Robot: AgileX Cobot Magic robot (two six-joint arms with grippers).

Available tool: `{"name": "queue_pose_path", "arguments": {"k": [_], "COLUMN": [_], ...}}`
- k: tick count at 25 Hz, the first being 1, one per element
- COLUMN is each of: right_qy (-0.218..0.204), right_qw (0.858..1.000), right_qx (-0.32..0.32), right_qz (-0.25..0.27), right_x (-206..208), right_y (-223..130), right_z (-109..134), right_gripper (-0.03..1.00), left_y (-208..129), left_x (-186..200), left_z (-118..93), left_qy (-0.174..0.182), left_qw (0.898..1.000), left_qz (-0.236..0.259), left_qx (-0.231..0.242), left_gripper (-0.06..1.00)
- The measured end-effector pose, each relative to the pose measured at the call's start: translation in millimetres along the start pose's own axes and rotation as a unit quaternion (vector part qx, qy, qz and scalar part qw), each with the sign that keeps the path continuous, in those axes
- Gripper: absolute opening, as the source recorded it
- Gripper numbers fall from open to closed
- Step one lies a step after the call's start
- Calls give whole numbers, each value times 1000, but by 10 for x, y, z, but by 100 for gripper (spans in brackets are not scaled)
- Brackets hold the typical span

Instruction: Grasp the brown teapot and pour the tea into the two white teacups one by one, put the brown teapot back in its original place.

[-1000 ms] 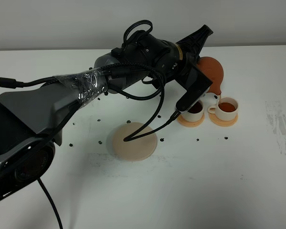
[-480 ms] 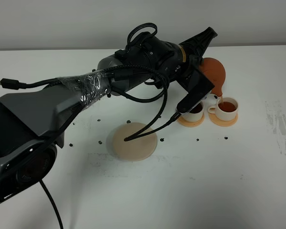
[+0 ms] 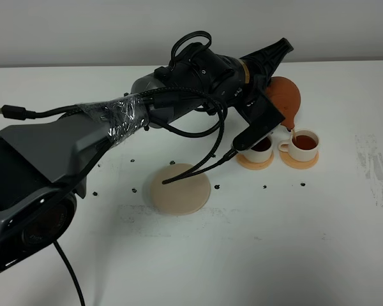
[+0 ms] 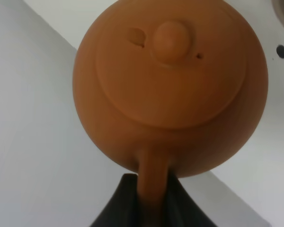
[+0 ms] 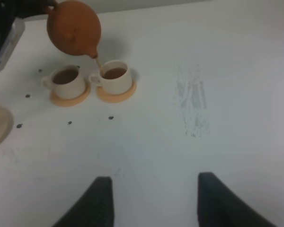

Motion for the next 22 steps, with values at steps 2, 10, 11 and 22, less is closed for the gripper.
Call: {"name": "queue_pose_path", "arguments": {"k": [2,10,11,22], "right_qy": [0,0,0,0], "right_qw": [1000,1000,1000,1000], "right_qx": [0,0,0,0], "right_qz": [0,0,0,0], "right_x": [0,0,0,0], "right_y": [0,0,0,0], "right_z": [0,0,0,0], "right_gripper": [39,39,39,39], "left_y": [6,37,37,43], "left_x": [0,2,2,-2], "left_z": [11,28,28,25], "left_qy": [4,8,8,8], "left_qw": [1000,1000,1000,1000], "left_qz": [0,-2,-2,-3], "left_qx": [-12,-19,-19,-13], "left_gripper": [8,8,8,8]}}
Point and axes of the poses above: a point on each arm's last joint axis where the gripper is mounted, x pointing back along that axis away from the gripper, z along the wrist's bending axis when the last joint is at zero, y = z × x, the point moved 3 cm from there along -x, pointing out along that axis toward the gripper, and after that the axes turned 13 degrees about x, right-handed, at the moved point
